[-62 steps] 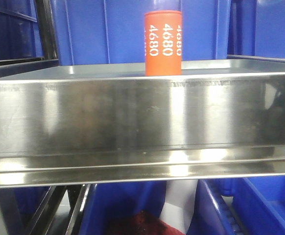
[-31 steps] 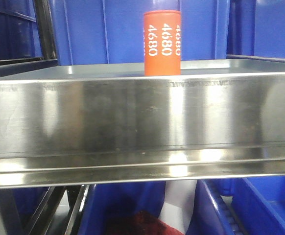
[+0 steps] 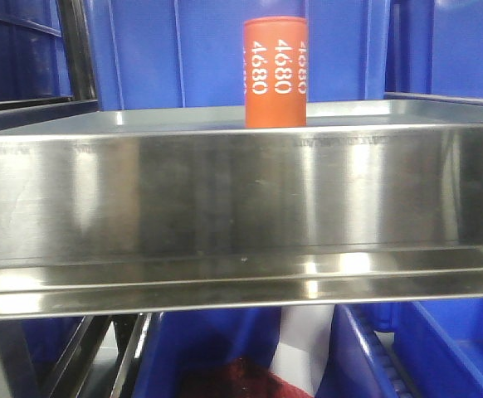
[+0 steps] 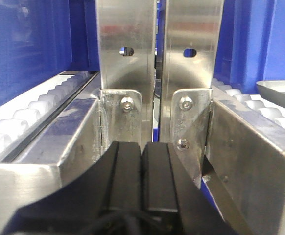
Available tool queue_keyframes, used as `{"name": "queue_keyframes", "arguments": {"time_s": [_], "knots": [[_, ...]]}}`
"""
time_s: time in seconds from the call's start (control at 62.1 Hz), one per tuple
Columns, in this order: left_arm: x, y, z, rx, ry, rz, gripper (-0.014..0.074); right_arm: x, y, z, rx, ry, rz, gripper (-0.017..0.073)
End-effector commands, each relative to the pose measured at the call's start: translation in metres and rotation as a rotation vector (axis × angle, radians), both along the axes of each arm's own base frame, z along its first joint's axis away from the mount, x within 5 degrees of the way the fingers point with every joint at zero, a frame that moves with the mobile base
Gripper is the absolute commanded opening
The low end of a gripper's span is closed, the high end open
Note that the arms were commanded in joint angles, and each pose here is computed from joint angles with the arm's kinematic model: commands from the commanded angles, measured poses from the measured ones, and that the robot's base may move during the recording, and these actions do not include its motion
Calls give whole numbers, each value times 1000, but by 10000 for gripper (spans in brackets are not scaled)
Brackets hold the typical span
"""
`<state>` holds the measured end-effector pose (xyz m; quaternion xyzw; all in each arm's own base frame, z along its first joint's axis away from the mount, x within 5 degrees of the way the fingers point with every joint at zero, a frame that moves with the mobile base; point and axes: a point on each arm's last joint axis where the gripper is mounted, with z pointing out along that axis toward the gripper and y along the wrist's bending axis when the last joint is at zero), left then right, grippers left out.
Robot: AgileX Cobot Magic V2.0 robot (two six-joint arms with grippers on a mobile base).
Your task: Grab orange capacitor from left shelf to right conveyor
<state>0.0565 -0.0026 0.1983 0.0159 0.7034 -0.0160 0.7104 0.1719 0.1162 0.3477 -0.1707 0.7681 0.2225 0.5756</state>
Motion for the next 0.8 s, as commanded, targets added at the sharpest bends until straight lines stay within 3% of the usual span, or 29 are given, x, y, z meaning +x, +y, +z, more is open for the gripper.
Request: {"name": "queue_keyframes", "arguments": {"time_s": [0.0,0.402,0.628,0.692,0.788], "knots": [[0,0,-1,-13,-69,-3,-125,12,18,14,51,-50,37,624],[0,0,-1,-13,-69,-3,-125,52,56,-25,8,29,64,624],[0,0,-1,-13,-69,-3,-125,71,72,-45,36,-2,76,616],[0,0,-1,-13,-69,-3,-125,76,74,-54,21,19,71,587],[0,0,-1,-13,-69,-3,-125,81,74,-62,4,45,63,458]]}}
